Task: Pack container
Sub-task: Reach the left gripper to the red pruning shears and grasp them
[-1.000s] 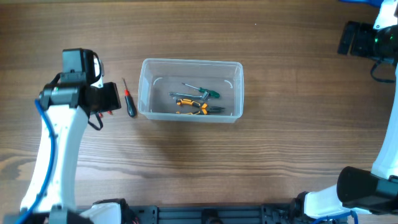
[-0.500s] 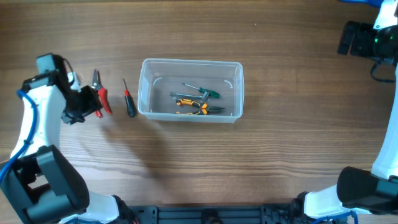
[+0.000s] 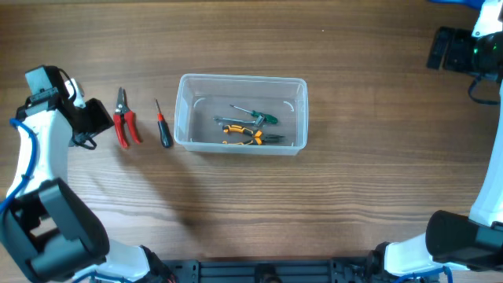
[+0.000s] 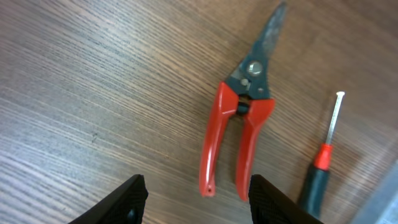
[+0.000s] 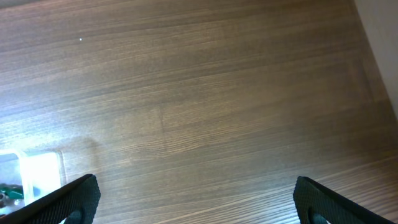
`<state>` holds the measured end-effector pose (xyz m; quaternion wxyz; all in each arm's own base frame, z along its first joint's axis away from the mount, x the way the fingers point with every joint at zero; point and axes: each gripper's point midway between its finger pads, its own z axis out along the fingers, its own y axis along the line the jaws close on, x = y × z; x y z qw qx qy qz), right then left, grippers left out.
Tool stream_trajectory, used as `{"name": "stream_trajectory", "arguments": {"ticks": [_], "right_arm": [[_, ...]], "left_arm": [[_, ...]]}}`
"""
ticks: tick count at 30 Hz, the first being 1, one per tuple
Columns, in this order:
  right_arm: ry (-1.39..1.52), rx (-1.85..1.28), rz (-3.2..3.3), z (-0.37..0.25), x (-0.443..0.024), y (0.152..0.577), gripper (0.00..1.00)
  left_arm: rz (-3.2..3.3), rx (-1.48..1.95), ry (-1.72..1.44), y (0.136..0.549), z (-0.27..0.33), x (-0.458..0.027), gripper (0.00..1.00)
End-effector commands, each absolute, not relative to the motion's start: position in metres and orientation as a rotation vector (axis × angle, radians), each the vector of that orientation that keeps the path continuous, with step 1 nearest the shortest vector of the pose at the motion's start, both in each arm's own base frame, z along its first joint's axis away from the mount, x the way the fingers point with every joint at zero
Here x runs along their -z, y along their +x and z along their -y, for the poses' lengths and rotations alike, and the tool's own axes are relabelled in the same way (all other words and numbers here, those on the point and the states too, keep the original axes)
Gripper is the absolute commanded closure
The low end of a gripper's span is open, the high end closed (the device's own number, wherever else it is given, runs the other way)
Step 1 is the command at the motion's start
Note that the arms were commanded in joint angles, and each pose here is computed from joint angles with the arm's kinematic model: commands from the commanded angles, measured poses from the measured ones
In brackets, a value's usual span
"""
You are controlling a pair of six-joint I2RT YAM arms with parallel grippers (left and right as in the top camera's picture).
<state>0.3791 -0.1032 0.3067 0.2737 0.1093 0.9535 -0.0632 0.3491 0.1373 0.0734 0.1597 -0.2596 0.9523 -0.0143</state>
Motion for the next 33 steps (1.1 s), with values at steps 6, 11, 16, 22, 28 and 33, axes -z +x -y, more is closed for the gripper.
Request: {"name": "stream_trajectory", "arguments": {"ticks": [6,11,16,22,28,33], "right_arm": [[0.298,0.161,-2.565,0.102,-0.306,0.380,0.00],[0.298,0.161,-2.565,0.102,-0.306,0.380,0.00],[0.298,0.161,-2.565,0.102,-0.306,0.380,0.00],[0.297,0.161,-2.565,0.102,-0.306,0.380,0.00],[0.297,0.161,-2.565,0.102,-0.306,0.380,0.00],[0.297,0.161,-2.565,0.102,-0.306,0.380,0.00]], "left_arm": [[-2.831,0.044,-0.729,0.353,-0.142,-0.021,0.37],[-2.808,0.077,-0.631,0.365,-0.140,-0.020,0.37],[-2.812,0.116,-0.585,0.369,-0.135,-0.017,0.33],[-2.847,0.129,-0.551,0.370,-0.123,-0.007,0.33],[-2.940,0.160,-0.529,0.362,-0.107,0.022,0.37],[-2.959,0.166,-0.528,0.360,-0.104,0.027,0.53]]}}
